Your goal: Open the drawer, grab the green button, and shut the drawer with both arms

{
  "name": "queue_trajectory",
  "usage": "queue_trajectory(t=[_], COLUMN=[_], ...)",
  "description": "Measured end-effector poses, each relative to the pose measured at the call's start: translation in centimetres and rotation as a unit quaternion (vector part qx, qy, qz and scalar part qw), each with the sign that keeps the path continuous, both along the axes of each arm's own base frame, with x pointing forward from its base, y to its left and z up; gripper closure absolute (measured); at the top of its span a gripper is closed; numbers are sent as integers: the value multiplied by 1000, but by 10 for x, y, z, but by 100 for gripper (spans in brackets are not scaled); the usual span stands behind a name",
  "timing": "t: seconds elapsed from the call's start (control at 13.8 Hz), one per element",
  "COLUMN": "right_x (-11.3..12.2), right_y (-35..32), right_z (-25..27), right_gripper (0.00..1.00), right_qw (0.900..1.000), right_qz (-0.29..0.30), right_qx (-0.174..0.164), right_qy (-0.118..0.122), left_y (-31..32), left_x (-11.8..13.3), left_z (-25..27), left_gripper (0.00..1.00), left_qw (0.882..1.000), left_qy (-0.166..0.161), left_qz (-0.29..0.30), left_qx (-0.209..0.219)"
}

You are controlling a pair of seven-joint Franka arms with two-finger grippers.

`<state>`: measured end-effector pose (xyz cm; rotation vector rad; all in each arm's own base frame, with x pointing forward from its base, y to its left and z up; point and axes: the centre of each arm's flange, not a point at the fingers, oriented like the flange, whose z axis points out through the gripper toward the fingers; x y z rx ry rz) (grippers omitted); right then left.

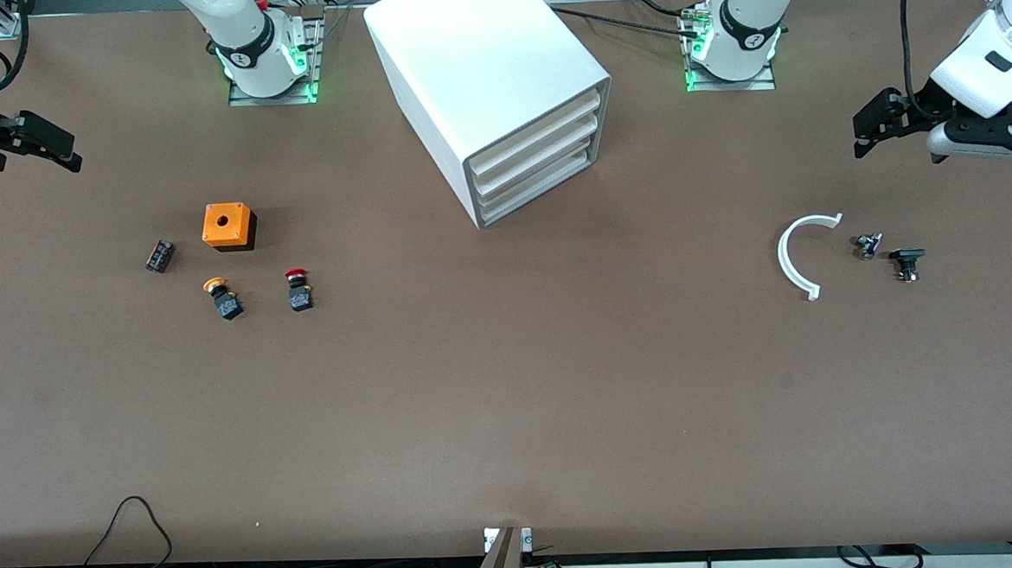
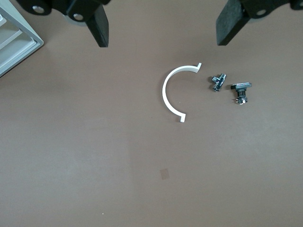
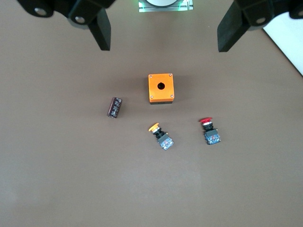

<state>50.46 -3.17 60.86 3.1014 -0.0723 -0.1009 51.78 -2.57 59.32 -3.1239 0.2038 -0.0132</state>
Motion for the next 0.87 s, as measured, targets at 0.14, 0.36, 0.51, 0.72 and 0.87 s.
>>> queue_trajectory(t=[0.14,0.36,0.51,0.72,0.87], right_x=[0,-1,-1,-1,-1], right_y=[0,0,0,0,0], right_z=[0,-1,-1,-1,-1], right_gripper=[0,0,0,0,0], right_qw=[1000,1000,1000,1000,1000], right_qz=[0,-1,-1,-1,-1], right_qx=[0,0,0,0,0], right_qy=[0,3,4,4,4], left_y=[0,0,0,0,0], left_x=[0,1,2,3,4], left_z=[1,4,3,-3,-6], left_gripper=[0,0,0,0,0], left_qw=[1000,1000,1000,1000,1000], left_qy=[-1,-4,-3,9,14], left_qz=[0,0,0,0,0], left_qx=[0,0,0,0,0])
